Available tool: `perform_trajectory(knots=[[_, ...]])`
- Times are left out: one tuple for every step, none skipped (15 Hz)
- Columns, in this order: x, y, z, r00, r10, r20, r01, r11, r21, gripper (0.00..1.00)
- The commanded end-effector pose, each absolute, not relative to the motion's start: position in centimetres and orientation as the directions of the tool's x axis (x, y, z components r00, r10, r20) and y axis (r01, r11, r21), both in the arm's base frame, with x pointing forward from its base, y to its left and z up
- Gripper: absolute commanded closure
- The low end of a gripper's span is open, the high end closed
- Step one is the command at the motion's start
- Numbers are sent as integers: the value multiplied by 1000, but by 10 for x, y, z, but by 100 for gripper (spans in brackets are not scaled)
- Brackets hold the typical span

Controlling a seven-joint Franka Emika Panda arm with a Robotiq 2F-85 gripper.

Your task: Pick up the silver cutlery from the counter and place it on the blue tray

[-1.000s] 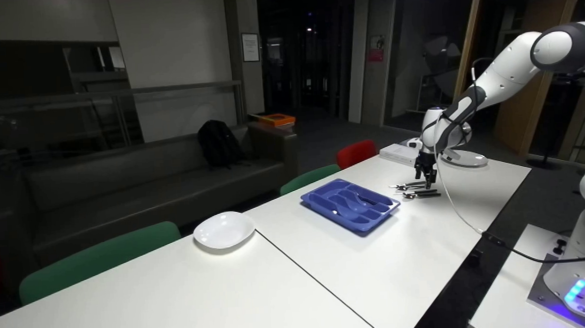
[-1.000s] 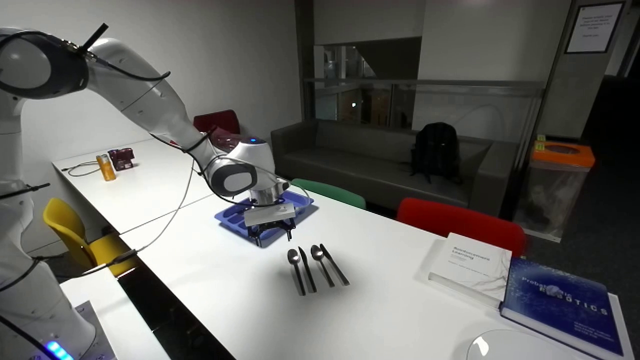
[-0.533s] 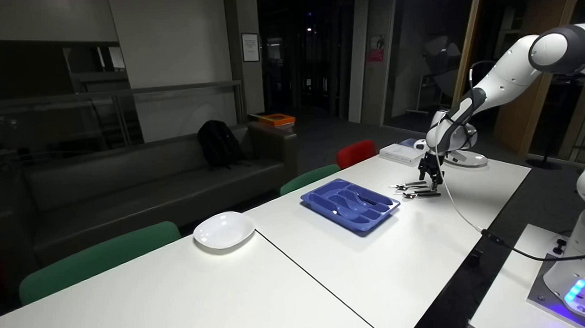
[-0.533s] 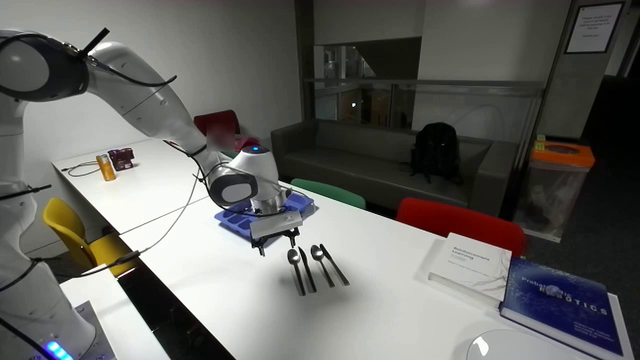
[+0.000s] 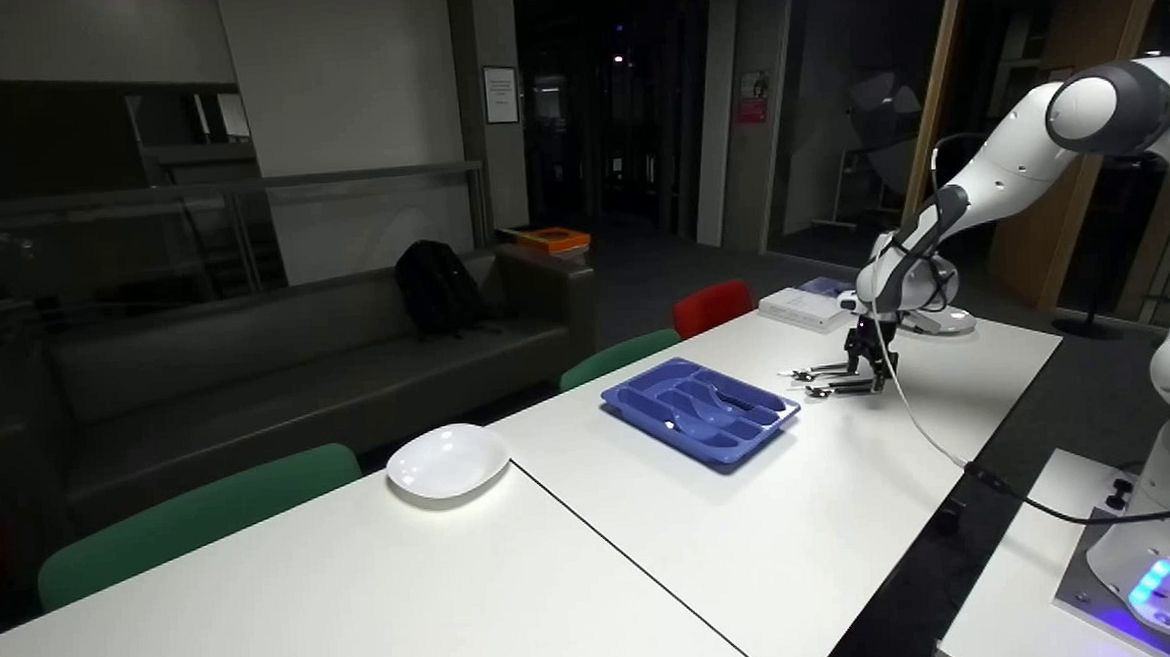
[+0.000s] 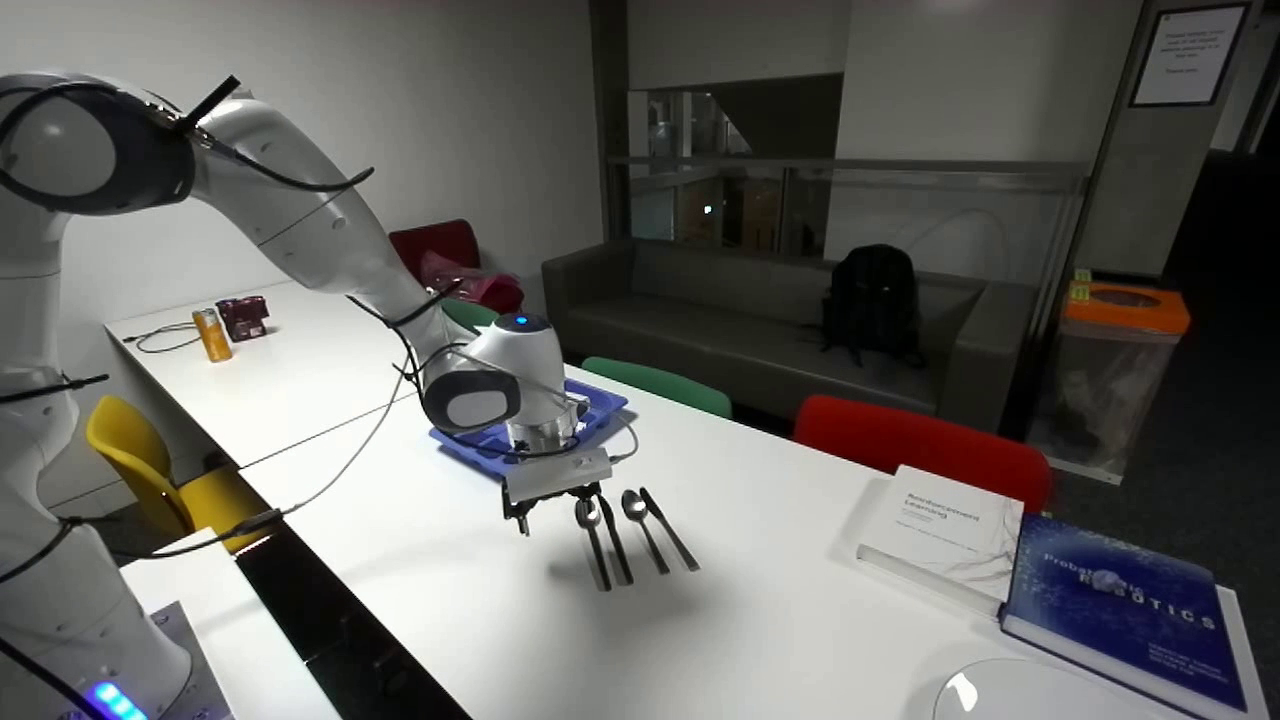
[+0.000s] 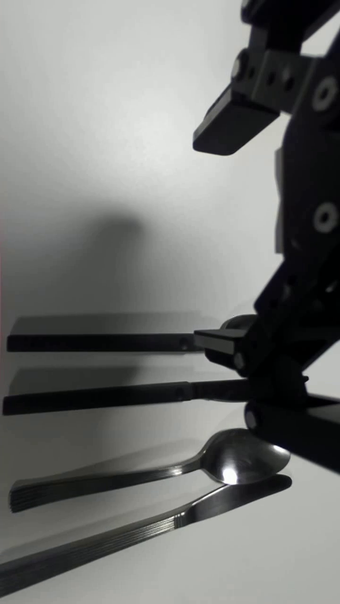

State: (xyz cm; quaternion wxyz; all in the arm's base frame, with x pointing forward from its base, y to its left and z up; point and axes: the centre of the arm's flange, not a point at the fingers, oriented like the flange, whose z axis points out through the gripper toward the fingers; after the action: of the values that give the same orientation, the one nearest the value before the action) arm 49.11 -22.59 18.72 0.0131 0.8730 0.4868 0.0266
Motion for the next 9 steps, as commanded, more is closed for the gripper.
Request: perform_trajectory(knots=[[495, -236, 183, 509, 859, 45, 857, -511, 65, 0], [496, -236, 181, 508, 860, 43, 858, -510, 64, 0], [498, -236, 180, 508, 860, 42, 858, -510, 63, 0], [501, -237, 179, 507, 861, 40, 858, -509, 64, 0], [504, -238, 178, 506, 861, 39, 859, -508, 64, 0], [507, -239, 177, 506, 861, 39, 859, -508, 64, 0], [509, -240, 176, 507, 861, 39, 859, -508, 65, 0], [512, -241, 175, 507, 861, 39, 859, -509, 66, 0], [514, -243, 173, 508, 861, 40, 858, -509, 64, 0]])
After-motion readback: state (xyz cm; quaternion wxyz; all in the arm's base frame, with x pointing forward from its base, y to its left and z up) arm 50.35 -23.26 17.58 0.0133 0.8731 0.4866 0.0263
